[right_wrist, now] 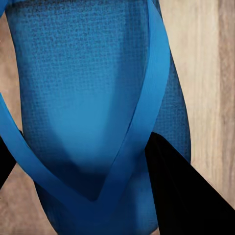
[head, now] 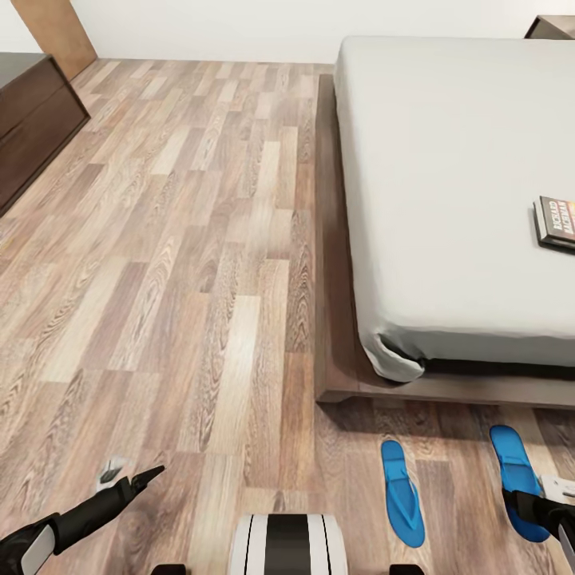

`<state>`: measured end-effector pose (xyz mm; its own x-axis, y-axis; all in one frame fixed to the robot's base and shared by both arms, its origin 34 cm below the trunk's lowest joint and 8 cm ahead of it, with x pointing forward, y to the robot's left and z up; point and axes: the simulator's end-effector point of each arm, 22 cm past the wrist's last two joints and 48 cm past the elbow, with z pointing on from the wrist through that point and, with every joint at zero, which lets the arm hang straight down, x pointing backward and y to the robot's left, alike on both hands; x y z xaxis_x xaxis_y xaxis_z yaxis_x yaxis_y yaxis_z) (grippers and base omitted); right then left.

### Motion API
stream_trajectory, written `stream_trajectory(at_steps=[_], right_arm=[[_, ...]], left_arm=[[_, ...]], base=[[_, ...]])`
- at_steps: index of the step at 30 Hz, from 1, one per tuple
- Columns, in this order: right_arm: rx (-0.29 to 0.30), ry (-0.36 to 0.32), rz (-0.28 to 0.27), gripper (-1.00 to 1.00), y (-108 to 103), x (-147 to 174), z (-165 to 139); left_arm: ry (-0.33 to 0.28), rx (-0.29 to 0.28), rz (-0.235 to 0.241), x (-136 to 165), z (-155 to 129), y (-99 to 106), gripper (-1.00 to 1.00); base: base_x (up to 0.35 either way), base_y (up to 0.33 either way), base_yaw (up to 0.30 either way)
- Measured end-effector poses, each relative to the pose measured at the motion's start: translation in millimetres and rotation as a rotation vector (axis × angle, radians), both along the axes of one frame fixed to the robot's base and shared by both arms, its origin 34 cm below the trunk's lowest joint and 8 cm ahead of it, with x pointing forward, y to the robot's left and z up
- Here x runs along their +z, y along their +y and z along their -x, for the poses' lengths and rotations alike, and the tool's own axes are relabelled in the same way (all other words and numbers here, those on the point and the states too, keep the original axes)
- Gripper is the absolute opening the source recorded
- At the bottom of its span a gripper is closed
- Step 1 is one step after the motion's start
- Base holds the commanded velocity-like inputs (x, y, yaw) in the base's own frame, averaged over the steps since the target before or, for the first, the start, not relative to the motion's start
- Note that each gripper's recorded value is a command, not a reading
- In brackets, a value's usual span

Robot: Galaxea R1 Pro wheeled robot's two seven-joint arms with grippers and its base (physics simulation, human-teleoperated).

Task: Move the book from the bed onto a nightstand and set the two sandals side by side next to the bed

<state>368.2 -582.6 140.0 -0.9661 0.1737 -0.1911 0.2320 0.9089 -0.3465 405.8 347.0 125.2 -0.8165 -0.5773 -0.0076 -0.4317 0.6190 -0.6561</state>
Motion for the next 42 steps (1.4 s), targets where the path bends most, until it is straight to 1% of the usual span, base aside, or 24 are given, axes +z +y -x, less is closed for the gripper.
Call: stream_trajectory(at_steps=[15, 27, 28, 31, 32, 33, 36, 38, 42], right_arm=[[0.001, -0.002, 0.0, -1.0, 0.3, -0.2, -0.7], [0.002, -0.003, 0.001, -1.0, 0.3, -0.5, -0.1], [0.01, -0.015, 0.004, -1.0, -0.1, -0.4, -2.3], [0.067, -0.103, 0.031, -1.0, -2.0, 2.7, -20.6], [0.079, -0.121, 0.035, -1.0, -1.0, 1.6, -21.3], [0.083, -0.124, 0.032, -1.0, 1.0, -1.6, -16.5], [0.068, -0.081, 0.007, -1.0, 10.1, -16.8, 16.3], [0.066, -0.079, 0.002, -1.0, 12.9, -19.9, 22.8], [0.068, -0.081, 0.0, -1.0, 14.2, -21.1, 25.1]], left_arm=[[0.001, 0.001, 0.0, 0.0, 0.2, 0.2, 1.0], [0.002, 0.001, -0.001, -0.4, 0.7, -0.1, 1.0], [0.003, 0.0, 0.0, -0.5, 0.8, -0.4, 1.0], [0.003, 0.0, 0.001, -0.6, 0.9, -0.8, 1.0], [0.003, 0.0, 0.001, -0.6, 0.9, -0.9, 1.0], [0.002, 0.0, 0.001, -0.5, 0.8, -0.9, 1.0], [0.003, 0.0, 0.001, -0.6, 1.0, -1.0, 1.0], [0.003, 0.0, 0.001, -0.6, 1.1, -0.8, 1.0], [0.004, 0.0, 0.001, -0.6, 1.4, -1.0, 1.0]], base=[[0.0, 0.278, 0.0], [0.0, 0.026, 0.0], [0.0, 0.0, 0.0], [0.0, 0.0, 0.0], [0.0, 0.0, 0.0], [0.0, 0.0, 0.0], [0.0, 0.0, 0.0], [0.0, 0.0, 0.0], [0.0, 0.0, 0.0]])
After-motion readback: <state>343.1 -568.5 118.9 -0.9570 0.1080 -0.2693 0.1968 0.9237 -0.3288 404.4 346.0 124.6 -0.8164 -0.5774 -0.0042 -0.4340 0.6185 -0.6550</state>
